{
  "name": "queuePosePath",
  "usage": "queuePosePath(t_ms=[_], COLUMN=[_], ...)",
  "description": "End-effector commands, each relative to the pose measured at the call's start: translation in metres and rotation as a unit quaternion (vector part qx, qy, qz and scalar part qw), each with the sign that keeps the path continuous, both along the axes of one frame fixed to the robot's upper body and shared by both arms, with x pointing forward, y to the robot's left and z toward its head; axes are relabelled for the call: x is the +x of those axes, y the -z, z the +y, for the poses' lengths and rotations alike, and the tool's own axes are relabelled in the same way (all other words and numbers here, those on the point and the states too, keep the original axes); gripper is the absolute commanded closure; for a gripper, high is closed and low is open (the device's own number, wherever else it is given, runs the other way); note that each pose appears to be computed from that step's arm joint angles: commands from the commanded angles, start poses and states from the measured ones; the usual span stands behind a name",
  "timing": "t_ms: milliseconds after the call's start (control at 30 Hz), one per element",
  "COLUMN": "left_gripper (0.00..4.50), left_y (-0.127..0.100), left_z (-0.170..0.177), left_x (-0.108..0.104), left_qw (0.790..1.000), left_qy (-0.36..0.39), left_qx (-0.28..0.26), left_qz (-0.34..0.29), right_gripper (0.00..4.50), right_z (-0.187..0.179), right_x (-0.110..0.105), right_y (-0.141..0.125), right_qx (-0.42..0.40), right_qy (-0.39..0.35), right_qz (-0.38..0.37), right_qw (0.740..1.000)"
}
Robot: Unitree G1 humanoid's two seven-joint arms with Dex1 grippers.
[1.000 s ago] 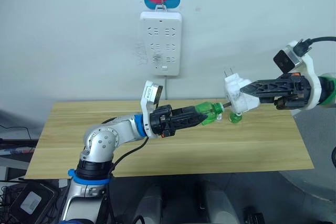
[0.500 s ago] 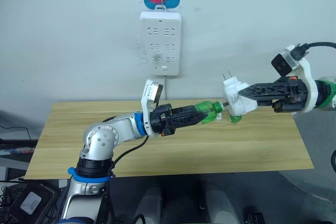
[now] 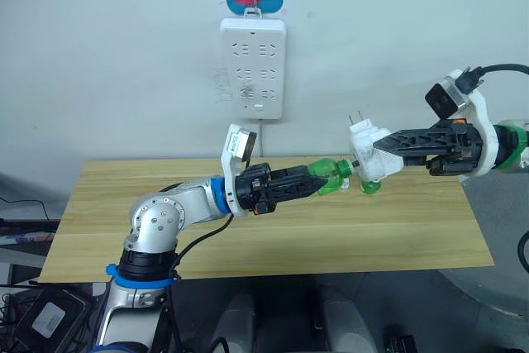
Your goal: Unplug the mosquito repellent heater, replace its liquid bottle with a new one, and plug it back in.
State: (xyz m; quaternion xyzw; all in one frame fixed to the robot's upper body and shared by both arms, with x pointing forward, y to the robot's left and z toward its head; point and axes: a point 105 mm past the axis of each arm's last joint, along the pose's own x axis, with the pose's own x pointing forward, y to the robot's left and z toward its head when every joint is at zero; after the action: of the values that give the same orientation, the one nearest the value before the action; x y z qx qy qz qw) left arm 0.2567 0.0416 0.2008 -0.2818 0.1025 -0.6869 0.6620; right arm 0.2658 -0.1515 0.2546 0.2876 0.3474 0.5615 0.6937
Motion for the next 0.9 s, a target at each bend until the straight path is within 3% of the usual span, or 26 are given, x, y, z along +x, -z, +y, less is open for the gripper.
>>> queuePosePath(t_ms=[33, 733, 867, 900], left_gripper=[2.28, 2.28, 2.28, 2.28], left_y=[-0.008, -0.009, -0.007, -0.007], left_z=[-0.006, -0.021, -0.019, -0.018], left_x=[-0.006, -0.005, -0.004, -0.004], left_qw=[1.000, 0.999, 0.999, 0.999], left_qy=[0.019, 0.010, 0.009, 0.008], left_qx=[-0.014, -0.020, -0.017, -0.016], left_qz=[-0.022, -0.037, -0.036, -0.035], right_gripper=[1.53, 1.53, 0.21, 0.05], right_z=[0.007, 0.027, 0.024, 0.022], right_x=[-0.009, -0.020, -0.019, -0.020], right_y=[-0.012, -0.011, -0.002, 0.001], right_qx=[0.016, -0.008, -0.020, -0.023], right_qy=[-0.031, -0.065, -0.048, -0.044], right_qz=[-0.021, -0.068, -0.064, -0.060], right_qw=[0.999, 0.996, 0.997, 0.997])
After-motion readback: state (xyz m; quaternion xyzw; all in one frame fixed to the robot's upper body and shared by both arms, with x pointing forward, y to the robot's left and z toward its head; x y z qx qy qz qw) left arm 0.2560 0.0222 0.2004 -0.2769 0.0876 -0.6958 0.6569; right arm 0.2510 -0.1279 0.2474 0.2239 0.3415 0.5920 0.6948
